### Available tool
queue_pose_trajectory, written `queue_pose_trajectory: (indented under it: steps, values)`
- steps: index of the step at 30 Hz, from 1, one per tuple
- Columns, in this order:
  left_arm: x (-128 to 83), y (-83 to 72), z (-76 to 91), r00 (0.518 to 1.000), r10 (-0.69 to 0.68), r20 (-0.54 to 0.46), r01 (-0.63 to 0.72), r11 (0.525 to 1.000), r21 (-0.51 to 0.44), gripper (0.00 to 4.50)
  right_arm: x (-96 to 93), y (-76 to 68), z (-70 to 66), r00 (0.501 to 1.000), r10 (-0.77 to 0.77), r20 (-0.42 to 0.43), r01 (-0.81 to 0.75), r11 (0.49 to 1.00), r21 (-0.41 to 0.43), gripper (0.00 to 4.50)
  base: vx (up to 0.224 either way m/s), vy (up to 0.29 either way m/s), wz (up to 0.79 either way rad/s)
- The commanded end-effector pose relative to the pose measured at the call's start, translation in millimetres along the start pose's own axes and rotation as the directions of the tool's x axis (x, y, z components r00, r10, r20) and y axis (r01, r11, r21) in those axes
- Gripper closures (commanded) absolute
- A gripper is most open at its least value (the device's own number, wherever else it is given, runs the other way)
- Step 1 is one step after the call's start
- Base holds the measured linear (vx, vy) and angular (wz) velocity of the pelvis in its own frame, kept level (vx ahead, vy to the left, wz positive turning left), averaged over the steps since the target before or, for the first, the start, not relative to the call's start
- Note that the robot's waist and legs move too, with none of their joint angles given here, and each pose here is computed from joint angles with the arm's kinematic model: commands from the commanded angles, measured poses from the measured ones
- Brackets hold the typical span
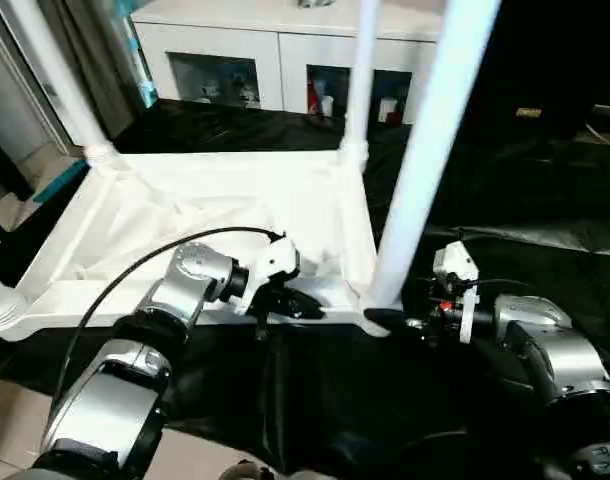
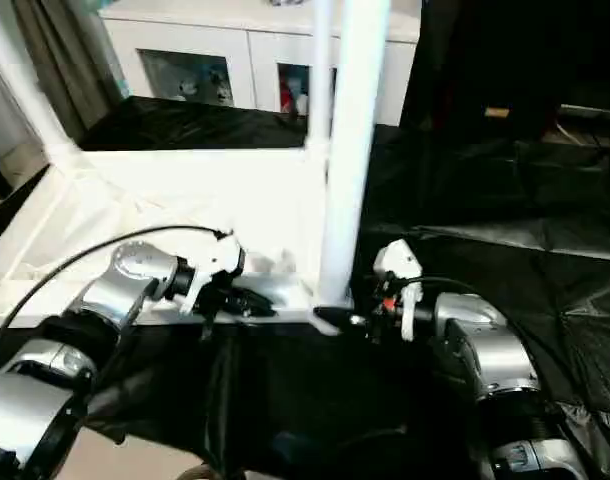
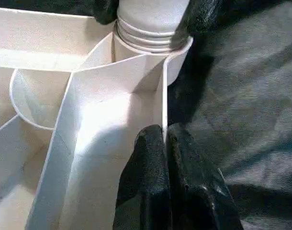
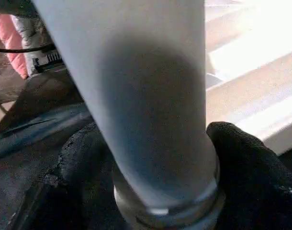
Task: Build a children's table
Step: Rotate leg to tighten
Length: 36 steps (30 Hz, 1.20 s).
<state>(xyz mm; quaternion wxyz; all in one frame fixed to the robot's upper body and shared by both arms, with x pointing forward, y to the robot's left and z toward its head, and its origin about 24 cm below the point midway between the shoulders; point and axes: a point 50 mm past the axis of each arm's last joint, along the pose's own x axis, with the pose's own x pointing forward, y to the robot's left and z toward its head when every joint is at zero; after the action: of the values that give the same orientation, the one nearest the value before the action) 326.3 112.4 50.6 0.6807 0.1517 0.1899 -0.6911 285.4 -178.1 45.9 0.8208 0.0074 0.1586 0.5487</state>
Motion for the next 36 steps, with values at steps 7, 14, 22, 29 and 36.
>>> queue_pose_trajectory:
  steps: [7, 14, 22, 29, 36]
  values:
    - [4.6, -2.7, 7.0, 0.999, -0.038, 0.025, 0.037, 0.999, 0.013, 4.5, 4.5, 9.5, 2.3, 0.997, 0.079, 0.024, -0.08, 0.997, 0.006, 1.67, 0.0, 0.0, 0.0]
    - [12.5, 3.8, 9.1, 0.996, 0.083, 0.036, -0.084, 0.996, 0.028, 4.5, 9.2, 11.4, -9.5, 1.0, 0.0, 0.027, -0.001, 1.0, 0.031, 1.86, 0.0, 0.0, 0.0]
    - [35.7, 22.2, 23.3, 0.936, 0.349, 0.039, -0.349, 0.937, -0.013, 4.5, 33.9, -7.1, -23.0, 0.924, -0.381, 0.037, 0.373, 0.917, 0.141, 1.88, 0.0, 0.0, 0.0]
    - [64.6, 28.6, 48.8, 0.881, 0.467, 0.077, -0.467, 0.884, -0.026, 4.5, 71.0, -14.0, -24.4, 0.787, -0.616, -0.03, 0.606, 0.764, 0.221, 1.89, 0.0, 0.0, 0.0]
    - [67.2, 25.3, 50.4, 0.908, 0.408, 0.094, -0.409, 0.913, -0.014, 4.5, 80.4, -8.7, -11.0, 0.853, -0.52, 0.044, 0.505, 0.844, 0.181, 1.19, 0.0, 0.0, 0.0]
